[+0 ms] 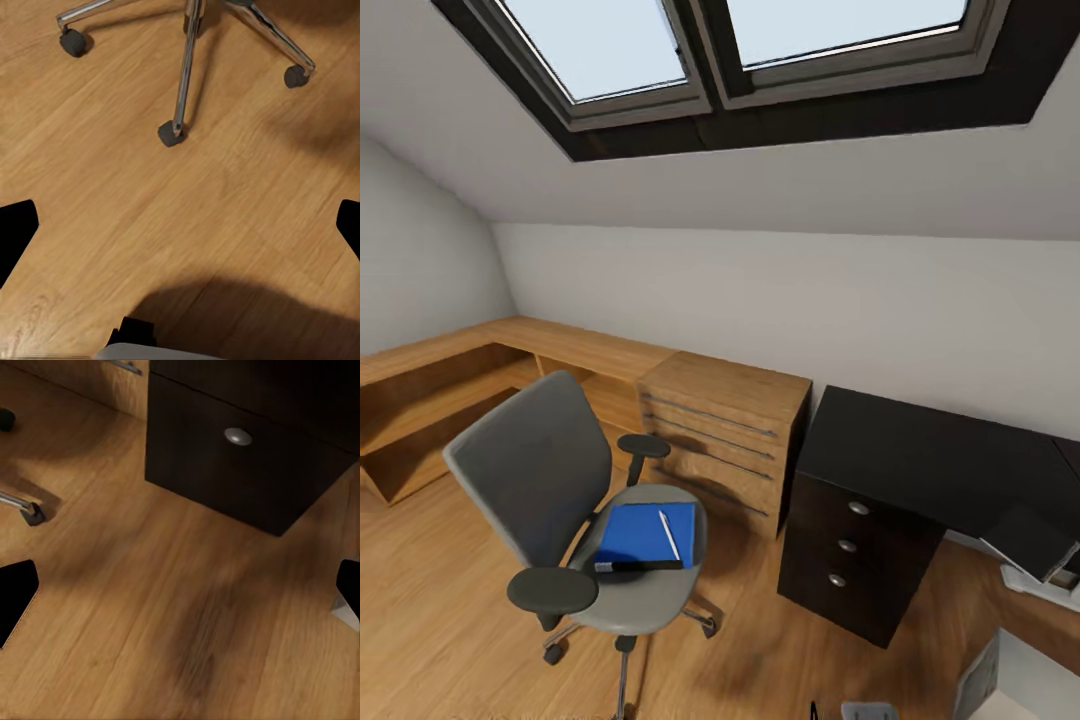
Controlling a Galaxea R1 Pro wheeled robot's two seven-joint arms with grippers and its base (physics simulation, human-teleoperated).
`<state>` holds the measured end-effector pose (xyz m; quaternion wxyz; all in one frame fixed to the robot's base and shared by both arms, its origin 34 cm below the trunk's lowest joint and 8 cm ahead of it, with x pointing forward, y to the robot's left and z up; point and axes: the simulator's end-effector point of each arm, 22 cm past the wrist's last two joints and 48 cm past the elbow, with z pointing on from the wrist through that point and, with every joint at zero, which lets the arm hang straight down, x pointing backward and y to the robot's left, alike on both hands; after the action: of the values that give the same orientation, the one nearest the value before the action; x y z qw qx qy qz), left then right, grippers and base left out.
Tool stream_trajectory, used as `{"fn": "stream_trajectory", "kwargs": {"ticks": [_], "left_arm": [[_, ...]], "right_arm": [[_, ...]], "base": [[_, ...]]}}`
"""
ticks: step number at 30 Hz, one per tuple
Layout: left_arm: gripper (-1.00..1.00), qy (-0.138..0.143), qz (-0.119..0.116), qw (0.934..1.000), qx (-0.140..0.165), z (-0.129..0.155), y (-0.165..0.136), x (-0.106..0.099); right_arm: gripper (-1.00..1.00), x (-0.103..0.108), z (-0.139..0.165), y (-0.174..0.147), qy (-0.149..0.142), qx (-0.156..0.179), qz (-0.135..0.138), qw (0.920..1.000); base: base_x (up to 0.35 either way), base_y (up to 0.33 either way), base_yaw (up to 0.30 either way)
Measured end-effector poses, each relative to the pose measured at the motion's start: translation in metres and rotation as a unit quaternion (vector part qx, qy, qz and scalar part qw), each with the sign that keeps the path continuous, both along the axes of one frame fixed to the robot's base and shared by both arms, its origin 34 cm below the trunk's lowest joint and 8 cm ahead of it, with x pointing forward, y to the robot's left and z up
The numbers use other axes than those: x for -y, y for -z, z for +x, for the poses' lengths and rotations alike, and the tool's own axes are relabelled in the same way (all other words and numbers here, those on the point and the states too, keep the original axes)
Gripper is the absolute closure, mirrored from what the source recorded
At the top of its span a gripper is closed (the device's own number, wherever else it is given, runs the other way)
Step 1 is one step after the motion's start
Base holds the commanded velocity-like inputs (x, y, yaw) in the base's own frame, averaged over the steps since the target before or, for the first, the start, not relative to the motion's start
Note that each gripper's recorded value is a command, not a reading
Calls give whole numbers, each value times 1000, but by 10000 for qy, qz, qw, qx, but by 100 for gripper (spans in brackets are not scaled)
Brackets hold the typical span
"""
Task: In the bedroom, organize the workspace by keeping the computer under the desk, ensuring the monitor is on the desk, placing the keyboard on the desk next to the monitor, placing the mouse on the desk next to the keyboard, moving the folder from the swivel chair onto the desk next to the mouse, stacking the notebook on top of the folder with the pen on top of the notebook, and positioning the swivel chair next to the desk.
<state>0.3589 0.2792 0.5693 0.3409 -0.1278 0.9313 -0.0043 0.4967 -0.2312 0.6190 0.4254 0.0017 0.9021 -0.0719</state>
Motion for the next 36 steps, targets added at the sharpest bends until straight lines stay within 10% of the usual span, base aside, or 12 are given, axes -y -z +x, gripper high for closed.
{"fn": "stream_trajectory", "kwargs": {"ticks": [36], "left_arm": [[-100, -4, 1, 9999, -170, -12, 7, -1]], "right_arm": [[-100, -5, -9, 11, -60, -157, 10, 9999]], "base": [[0, -48, 209]]}}
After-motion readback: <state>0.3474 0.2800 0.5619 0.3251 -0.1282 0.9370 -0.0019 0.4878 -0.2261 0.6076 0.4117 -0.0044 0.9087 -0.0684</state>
